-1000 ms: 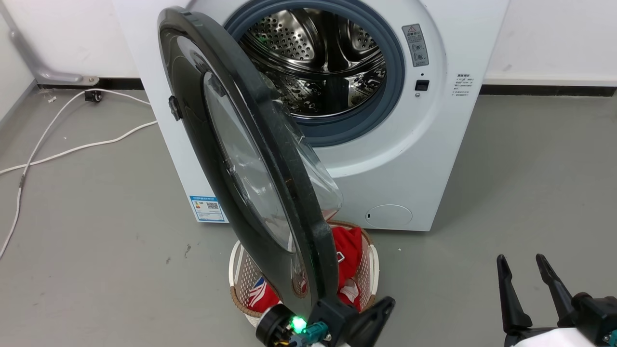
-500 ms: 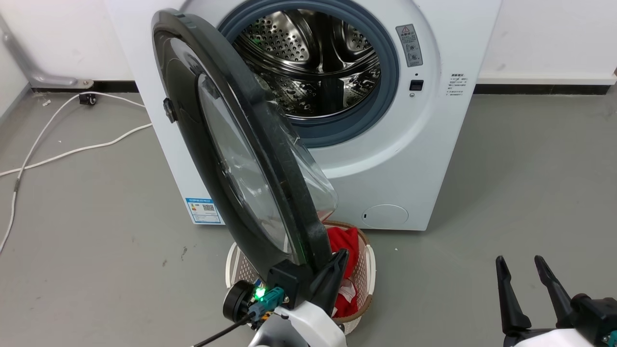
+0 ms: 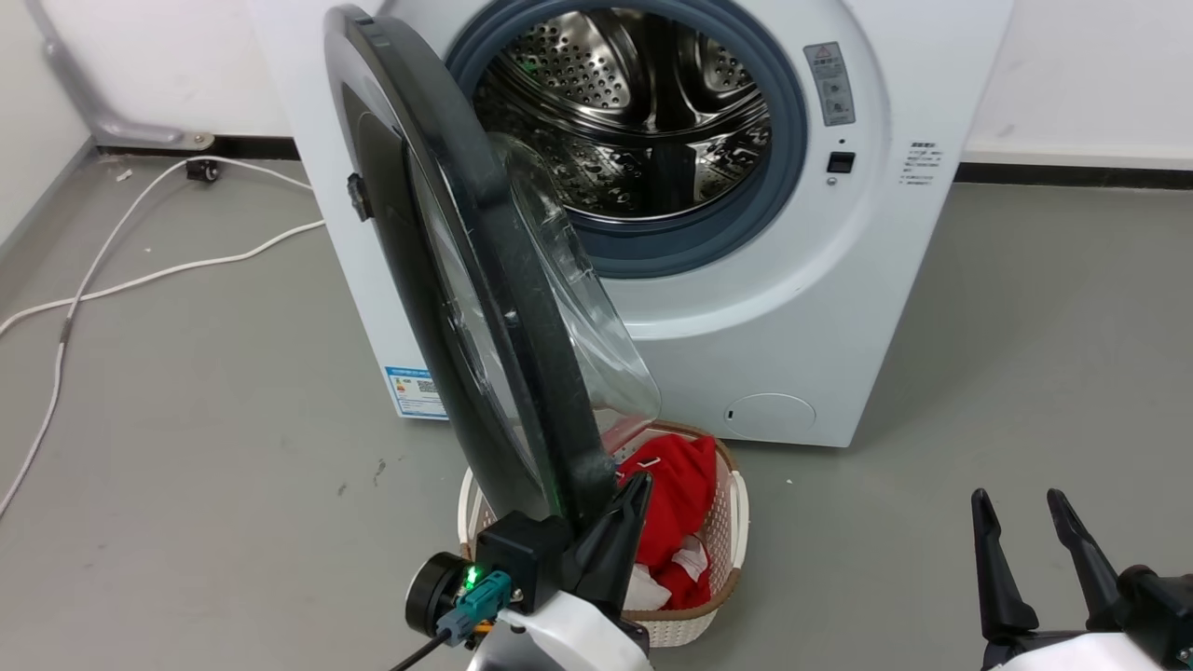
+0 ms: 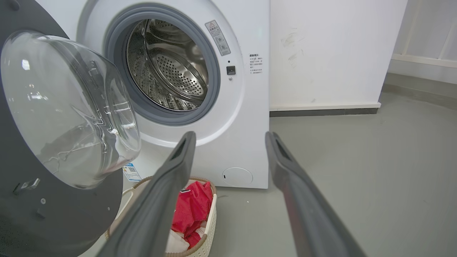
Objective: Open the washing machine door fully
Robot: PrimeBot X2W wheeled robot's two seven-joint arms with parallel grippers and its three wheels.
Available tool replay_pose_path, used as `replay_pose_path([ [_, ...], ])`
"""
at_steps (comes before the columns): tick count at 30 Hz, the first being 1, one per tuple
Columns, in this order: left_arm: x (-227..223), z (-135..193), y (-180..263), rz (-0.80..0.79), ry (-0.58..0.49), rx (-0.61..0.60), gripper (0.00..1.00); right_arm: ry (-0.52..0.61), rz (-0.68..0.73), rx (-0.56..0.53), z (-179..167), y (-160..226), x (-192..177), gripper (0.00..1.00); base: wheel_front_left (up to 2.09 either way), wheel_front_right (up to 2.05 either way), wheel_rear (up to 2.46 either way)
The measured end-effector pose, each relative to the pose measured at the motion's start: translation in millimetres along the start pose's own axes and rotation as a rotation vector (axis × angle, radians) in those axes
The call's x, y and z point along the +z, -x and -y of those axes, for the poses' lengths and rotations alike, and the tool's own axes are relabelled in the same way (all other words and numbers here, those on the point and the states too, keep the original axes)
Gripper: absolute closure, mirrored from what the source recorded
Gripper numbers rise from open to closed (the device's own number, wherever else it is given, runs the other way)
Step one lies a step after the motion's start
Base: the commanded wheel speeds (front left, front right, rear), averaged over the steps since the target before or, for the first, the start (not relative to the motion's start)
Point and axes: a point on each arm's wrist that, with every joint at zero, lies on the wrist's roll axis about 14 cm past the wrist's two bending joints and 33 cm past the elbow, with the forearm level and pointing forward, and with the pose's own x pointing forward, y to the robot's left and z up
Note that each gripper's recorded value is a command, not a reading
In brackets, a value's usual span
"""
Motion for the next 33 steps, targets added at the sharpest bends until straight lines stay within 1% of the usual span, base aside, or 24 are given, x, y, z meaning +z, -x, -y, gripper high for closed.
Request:
replay_pose_path([
  [7,13,-22,14,0.021,-0.050,0.073,1.00,-0.004,-0.003,0.051,-15,-12,-3,0.00,0.00,0.00,0.00],
  [15,19,-49,41,0.035,-0.029,0.207,1.00,0.000,0.000,0.119,-36,-25,-2,0.00,0.00,0.00,0.00],
  [19,23,-73,57,0.054,-0.030,0.304,1.00,0.001,0.002,0.152,-47,-31,-2,0.00,0.00,0.00,0.00],
  [22,29,-95,71,0.070,-0.054,0.374,1.00,-0.001,-0.001,0.180,-56,-37,-3,0.00,0.00,0.00,0.00],
  [26,37,-120,86,0.085,-0.081,0.449,1.00,-0.003,-0.015,0.209,-65,-43,-6,0.00,0.00,0.00,0.00],
  [30,48,-152,98,0.102,-0.108,0.526,1.00,-0.007,-0.018,0.230,-73,-48,-8,0.00,0.00,0.00,0.00],
  [33,53,-173,105,0.108,-0.105,0.572,1.00,-0.011,-0.022,0.237,-75,-50,-10,0.00,0.00,0.00,0.00],
])
